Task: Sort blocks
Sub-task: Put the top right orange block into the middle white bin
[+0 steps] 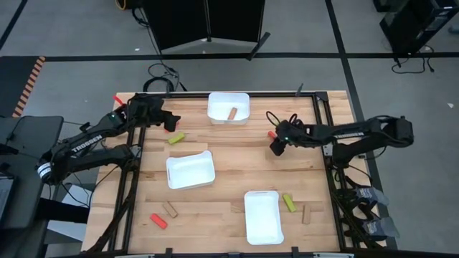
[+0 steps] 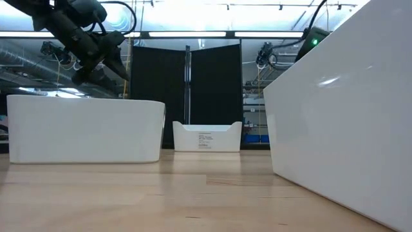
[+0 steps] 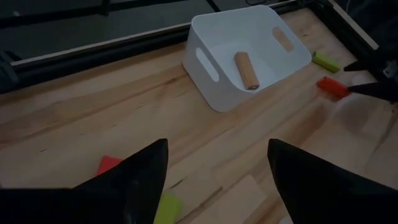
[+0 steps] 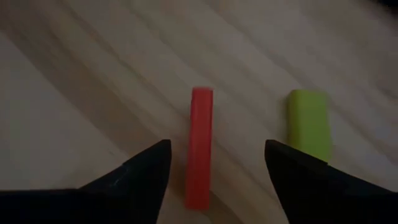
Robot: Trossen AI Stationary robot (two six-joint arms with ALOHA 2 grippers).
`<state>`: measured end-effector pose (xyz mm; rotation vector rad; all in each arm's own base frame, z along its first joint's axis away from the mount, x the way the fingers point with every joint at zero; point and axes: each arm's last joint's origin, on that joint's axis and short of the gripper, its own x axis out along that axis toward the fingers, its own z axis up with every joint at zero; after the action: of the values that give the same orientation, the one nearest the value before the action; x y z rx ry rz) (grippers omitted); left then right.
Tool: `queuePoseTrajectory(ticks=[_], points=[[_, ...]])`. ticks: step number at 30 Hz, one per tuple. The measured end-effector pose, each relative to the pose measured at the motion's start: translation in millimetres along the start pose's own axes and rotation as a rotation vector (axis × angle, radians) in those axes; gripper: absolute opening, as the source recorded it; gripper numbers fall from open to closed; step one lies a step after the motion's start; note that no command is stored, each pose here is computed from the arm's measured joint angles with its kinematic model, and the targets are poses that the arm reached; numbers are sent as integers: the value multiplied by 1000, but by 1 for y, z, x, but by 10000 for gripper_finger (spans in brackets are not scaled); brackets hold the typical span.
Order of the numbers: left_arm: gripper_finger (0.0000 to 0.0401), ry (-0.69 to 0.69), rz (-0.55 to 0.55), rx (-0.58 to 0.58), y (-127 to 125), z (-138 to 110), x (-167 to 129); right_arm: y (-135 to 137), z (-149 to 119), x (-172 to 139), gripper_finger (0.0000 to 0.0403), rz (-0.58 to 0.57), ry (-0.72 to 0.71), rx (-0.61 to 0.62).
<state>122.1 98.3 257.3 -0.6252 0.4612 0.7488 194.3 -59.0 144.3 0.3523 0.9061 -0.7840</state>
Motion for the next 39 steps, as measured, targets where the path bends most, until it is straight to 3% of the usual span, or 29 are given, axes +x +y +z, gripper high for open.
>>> queuePoseTrajectory(ticks=[6, 11, 16, 21, 22, 26, 29, 34, 39], points=[[282, 0, 0, 2, 0, 0, 0, 3, -4, 14, 265, -5, 48, 0], [282, 0, 0, 7, 0, 0, 0, 4, -8, 26, 233, -26, 99, 14], [282, 0, 0, 8, 0, 0, 0, 7, -9, 30, 168, -15, 108, 28], [282, 0, 0, 7, 0, 0, 0, 7, -6, 25, 67, 30, 80, 42], [282, 0, 0, 7, 0, 0, 0, 6, -5, 23, 70, 37, 68, 47], [282, 1, 1, 1, 0, 0, 0, 8, 7, 10, 71, 100, -36, 90], [282, 13, 10, -22, 1, -1, 0, 18, 18, -4, 71, 216, -169, 112], [282, 36, 95, -31, 4, -3, 6, 56, 41, -31, 71, 496, -506, 112], [282, 67, 125, -28, 5, -4, 17, 108, 63, -47, 71, 604, -613, 34]])
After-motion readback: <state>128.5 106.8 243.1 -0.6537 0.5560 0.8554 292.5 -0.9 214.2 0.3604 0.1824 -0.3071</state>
